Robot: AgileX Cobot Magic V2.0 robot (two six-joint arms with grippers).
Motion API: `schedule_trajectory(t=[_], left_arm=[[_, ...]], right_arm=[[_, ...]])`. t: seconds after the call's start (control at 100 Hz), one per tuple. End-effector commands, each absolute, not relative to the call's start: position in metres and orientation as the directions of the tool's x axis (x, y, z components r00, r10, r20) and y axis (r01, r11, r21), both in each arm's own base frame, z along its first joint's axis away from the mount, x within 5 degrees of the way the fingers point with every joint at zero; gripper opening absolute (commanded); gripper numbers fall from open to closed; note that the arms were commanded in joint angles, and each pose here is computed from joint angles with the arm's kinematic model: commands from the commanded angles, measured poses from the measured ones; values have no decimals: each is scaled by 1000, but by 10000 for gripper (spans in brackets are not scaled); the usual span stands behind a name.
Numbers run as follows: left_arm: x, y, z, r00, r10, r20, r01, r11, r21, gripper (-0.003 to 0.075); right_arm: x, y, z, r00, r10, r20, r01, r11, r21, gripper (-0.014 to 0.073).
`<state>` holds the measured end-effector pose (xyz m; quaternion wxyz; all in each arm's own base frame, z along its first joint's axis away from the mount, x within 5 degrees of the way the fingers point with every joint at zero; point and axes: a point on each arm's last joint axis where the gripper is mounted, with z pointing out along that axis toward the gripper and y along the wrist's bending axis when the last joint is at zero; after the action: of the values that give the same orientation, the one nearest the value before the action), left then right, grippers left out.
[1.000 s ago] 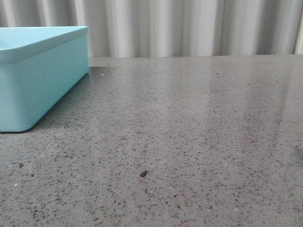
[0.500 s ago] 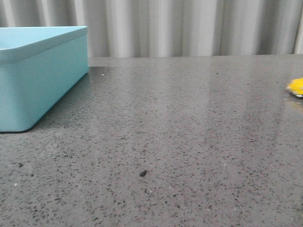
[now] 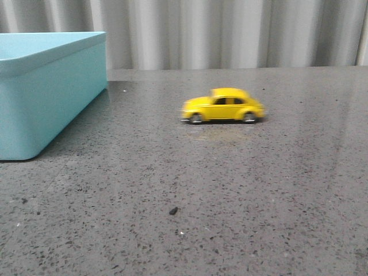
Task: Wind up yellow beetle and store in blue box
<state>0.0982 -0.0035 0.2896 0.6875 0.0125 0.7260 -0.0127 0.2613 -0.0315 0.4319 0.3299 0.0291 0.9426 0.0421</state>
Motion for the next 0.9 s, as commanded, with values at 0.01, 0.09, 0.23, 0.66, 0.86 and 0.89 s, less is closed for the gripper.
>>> schedule_trajectory(t=[0.01,0.09,0.23,0.66,0.86,0.89], left_arm=[[98,-4,315,68,-12,-998,44,999,-9,-21],[97,-4,325,98,-12,-995,44,999,-8,-21],[94,-4,344,133,15,-991,42,999,21,-21],[131,-19,399,34,20,-999,141,990,25,-21],[169,-42,420,-53,111,-992,243,965,95,-21],[177,-47,424,-61,129,-990,257,960,109,-21]], right_arm=[[246,-24,457,-691,53,-721,-10,996,83,-50],[238,-21,465,-659,50,-750,-16,997,80,-50],[217,-18,479,-584,44,-811,-15,998,65,-50],[156,-12,448,-361,52,-931,26,999,46,-50],[128,-10,422,-247,57,-967,50,998,46,-50],[123,-9,421,-220,55,-974,54,998,44,-50]])
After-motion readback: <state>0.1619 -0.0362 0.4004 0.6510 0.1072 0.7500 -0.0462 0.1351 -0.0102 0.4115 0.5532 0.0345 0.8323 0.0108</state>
